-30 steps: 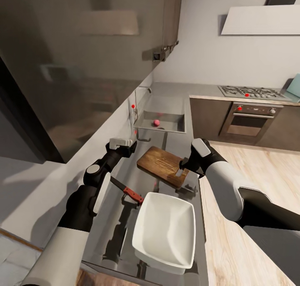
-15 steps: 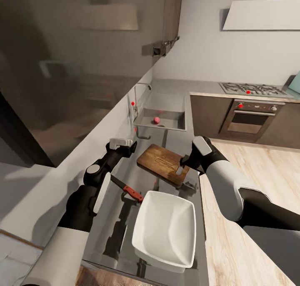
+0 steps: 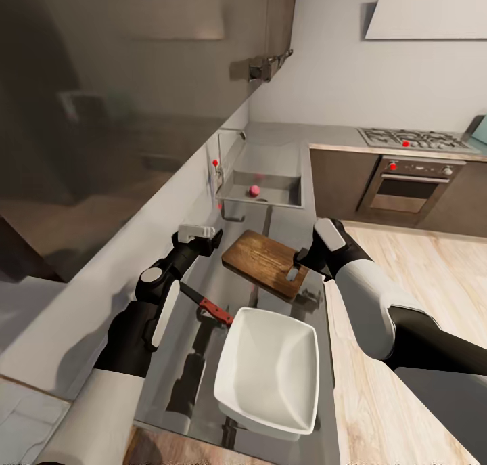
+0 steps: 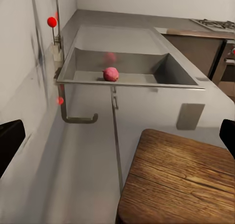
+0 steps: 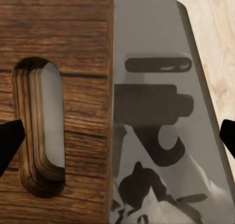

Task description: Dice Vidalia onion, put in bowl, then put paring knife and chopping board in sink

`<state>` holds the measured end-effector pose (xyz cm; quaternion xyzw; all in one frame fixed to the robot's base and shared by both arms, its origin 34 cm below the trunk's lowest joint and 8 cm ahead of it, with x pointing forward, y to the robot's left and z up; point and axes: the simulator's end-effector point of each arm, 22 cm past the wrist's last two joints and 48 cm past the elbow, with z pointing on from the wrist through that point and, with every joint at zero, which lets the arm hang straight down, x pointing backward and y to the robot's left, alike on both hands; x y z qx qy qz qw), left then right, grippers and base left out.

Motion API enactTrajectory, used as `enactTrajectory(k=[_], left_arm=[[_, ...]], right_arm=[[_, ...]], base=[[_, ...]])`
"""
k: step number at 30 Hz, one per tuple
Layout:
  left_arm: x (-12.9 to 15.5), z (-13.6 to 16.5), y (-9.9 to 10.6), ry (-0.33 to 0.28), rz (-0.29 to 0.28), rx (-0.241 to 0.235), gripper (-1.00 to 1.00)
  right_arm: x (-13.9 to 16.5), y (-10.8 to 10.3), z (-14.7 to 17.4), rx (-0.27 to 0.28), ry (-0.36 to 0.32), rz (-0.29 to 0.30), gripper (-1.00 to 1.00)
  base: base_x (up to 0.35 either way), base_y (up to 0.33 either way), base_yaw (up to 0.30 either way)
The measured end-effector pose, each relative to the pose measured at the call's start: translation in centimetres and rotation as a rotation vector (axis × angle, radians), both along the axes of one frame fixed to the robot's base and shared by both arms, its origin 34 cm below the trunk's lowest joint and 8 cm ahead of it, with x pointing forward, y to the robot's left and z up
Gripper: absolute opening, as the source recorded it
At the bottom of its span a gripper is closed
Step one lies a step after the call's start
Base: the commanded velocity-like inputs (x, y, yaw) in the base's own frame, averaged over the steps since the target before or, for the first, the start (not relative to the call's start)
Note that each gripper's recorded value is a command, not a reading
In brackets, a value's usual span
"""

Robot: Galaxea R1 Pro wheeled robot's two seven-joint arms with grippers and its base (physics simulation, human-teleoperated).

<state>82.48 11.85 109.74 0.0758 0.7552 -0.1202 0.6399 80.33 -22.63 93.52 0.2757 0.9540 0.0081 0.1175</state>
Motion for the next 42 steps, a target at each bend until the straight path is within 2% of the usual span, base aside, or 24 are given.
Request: enactTrajectory(k=[3,11,17,26,42], left_arm=[[0.0,-0.3,0.0,0.005,0.000,0.000,1.00],[0.2,-1.3,0.0,0.018,0.000,0.000,1.00],[0.1,-1.6,-0.1,0.024,-0.001,-0.001,1.00],[0.2,-2.0,-0.1,0.029,-0.001,-0.001,1.00],[0.2,-2.0,-0.1,0.029,-0.001,-0.001,1.00]], right_arm=[[0.0,0.0,-0.3,-0.002,0.005,-0.001,1.00],[-0.8,-1.2,-1.3,-0.052,0.047,-0.017,1.00],[-0.9,-1.3,-1.4,-0.056,0.051,-0.022,1.00],[0.8,-2.2,0.4,-0.075,-0.006,-0.042,1.00],[0.9,-2.2,0.6,-0.076,-0.011,-0.043,1.00]], base=[[0.000,0.000,0.000],[0.000,0.000,0.016],[0.000,0.000,0.028],[0.000,0.000,0.001],[0.000,0.000,0.000]])
